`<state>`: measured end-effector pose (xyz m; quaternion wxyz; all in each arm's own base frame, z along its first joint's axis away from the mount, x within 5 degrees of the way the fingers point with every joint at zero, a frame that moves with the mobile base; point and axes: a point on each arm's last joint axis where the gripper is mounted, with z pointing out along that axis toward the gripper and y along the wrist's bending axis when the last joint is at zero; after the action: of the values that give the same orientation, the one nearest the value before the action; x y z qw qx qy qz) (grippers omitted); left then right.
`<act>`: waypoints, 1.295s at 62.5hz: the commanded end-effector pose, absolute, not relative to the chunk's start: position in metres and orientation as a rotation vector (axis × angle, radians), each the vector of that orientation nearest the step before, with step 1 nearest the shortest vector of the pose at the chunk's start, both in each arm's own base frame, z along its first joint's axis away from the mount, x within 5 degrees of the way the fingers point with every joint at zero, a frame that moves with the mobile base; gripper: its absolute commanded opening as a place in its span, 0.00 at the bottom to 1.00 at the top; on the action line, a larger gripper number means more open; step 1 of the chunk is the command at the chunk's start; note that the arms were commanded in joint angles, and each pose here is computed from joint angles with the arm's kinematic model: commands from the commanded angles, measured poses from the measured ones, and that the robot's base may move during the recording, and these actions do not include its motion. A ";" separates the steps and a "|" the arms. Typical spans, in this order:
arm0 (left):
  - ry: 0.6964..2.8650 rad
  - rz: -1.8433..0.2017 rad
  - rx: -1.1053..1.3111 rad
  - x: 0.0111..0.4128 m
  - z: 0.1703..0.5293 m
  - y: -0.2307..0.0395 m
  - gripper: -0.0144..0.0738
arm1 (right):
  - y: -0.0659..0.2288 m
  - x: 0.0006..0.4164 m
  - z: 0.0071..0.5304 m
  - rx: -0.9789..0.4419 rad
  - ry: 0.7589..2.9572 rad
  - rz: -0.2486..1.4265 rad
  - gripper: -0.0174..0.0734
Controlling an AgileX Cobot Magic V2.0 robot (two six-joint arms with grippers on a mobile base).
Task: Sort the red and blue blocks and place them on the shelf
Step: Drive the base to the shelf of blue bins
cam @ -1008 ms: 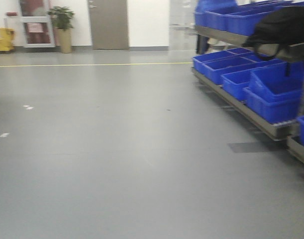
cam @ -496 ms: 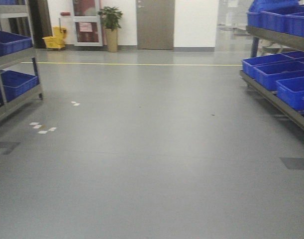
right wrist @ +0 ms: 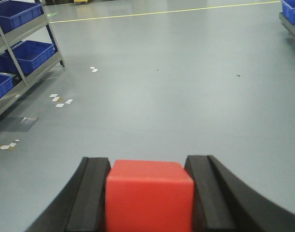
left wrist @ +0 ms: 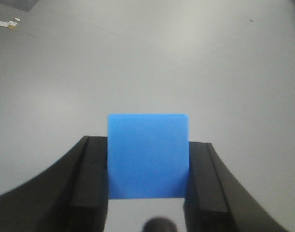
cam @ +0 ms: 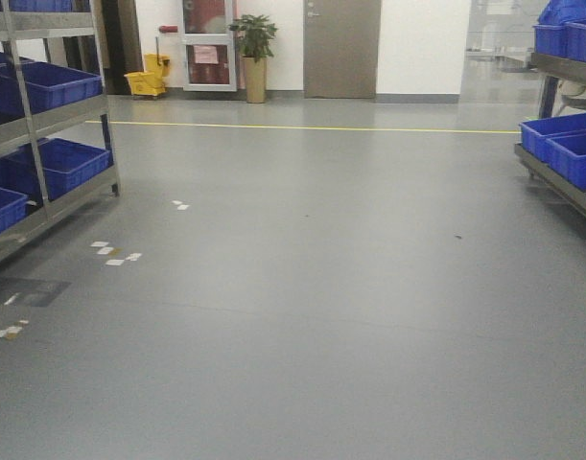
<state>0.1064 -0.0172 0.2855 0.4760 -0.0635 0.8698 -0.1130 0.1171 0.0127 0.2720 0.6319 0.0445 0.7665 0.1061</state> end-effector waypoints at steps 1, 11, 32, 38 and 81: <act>2.026 -0.306 -0.162 0.110 0.301 -0.018 0.30 | 0.012 0.119 0.290 0.094 1.632 0.237 0.25; 2.026 -0.306 -0.162 0.110 0.301 -0.018 0.30 | 0.012 0.119 0.290 0.094 1.632 0.237 0.25; 2.026 -0.306 -0.162 0.110 0.301 -0.018 0.30 | 0.012 0.119 0.290 0.094 1.632 0.237 0.25; 2.026 -0.306 -0.162 0.110 0.301 -0.018 0.30 | 0.012 0.119 0.290 0.094 1.632 0.237 0.25; 2.026 -0.306 -0.162 0.110 0.301 -0.018 0.30 | 0.012 0.119 0.290 0.094 1.632 0.237 0.25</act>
<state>0.1064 -0.0172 0.2855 0.4760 -0.0635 0.8698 -0.1130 0.1171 0.0127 0.2722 0.6326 0.0445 0.7659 0.1062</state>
